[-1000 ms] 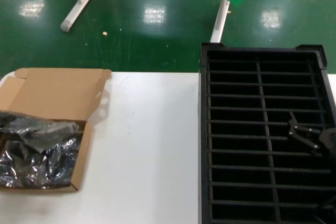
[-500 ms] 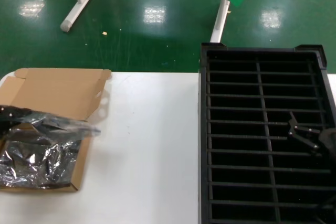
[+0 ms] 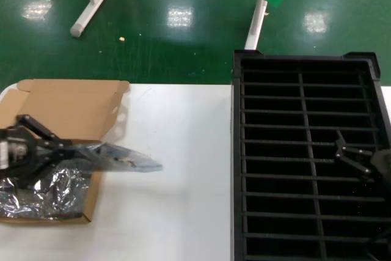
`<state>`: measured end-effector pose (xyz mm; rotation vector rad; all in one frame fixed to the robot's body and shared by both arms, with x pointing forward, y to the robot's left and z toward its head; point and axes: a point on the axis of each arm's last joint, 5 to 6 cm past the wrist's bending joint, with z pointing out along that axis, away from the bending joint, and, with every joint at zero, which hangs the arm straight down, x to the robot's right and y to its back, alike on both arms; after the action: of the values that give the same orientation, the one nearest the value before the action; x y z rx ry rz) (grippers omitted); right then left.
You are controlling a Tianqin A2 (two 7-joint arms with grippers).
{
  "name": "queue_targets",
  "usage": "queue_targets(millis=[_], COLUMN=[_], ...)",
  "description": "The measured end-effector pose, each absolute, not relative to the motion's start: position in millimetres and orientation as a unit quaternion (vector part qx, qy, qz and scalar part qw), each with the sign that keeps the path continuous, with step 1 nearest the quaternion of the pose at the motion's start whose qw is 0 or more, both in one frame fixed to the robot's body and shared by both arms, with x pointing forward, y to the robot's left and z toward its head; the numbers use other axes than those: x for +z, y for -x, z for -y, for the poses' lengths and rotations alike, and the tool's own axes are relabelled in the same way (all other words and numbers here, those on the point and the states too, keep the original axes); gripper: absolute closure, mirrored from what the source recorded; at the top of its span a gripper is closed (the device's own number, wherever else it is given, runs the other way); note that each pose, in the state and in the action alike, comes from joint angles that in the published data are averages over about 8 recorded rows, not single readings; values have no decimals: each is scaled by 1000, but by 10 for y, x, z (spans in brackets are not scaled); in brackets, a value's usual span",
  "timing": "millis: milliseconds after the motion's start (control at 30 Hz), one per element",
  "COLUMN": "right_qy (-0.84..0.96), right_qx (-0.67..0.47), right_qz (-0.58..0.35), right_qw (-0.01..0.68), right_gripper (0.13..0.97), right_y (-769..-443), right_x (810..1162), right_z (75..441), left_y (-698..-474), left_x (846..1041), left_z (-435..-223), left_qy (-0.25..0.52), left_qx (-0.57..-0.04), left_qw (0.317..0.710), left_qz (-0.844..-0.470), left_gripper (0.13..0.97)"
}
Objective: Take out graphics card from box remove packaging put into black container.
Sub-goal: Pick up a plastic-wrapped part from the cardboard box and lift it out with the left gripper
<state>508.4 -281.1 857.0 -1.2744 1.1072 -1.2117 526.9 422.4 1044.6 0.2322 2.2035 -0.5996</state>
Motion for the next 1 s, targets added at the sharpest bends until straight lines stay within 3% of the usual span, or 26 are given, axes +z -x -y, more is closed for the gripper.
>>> queue_targets(millis=[267,500,1000], right_qy=[529,529,529], right_qx=[-503,-503,-503], right_qz=[-459,-459,-459], right_qw=[507,507,507], right_gripper=[130,130,130], right_y=[-5084,-5084,-5085], right_x=[8570,8570,8570], right_z=[2811,2811,2810], left_y=[-5391,-5419,-5193], left_x=[10622,10826,11195], left_z=[-3734,-3334,-2675], left_qy=[-42,-48,-66], left_qx=[-263,-259,-273], left_qw=[369,347,309], left_qz=[-890,-900,-909], left_gripper=[955,955,955])
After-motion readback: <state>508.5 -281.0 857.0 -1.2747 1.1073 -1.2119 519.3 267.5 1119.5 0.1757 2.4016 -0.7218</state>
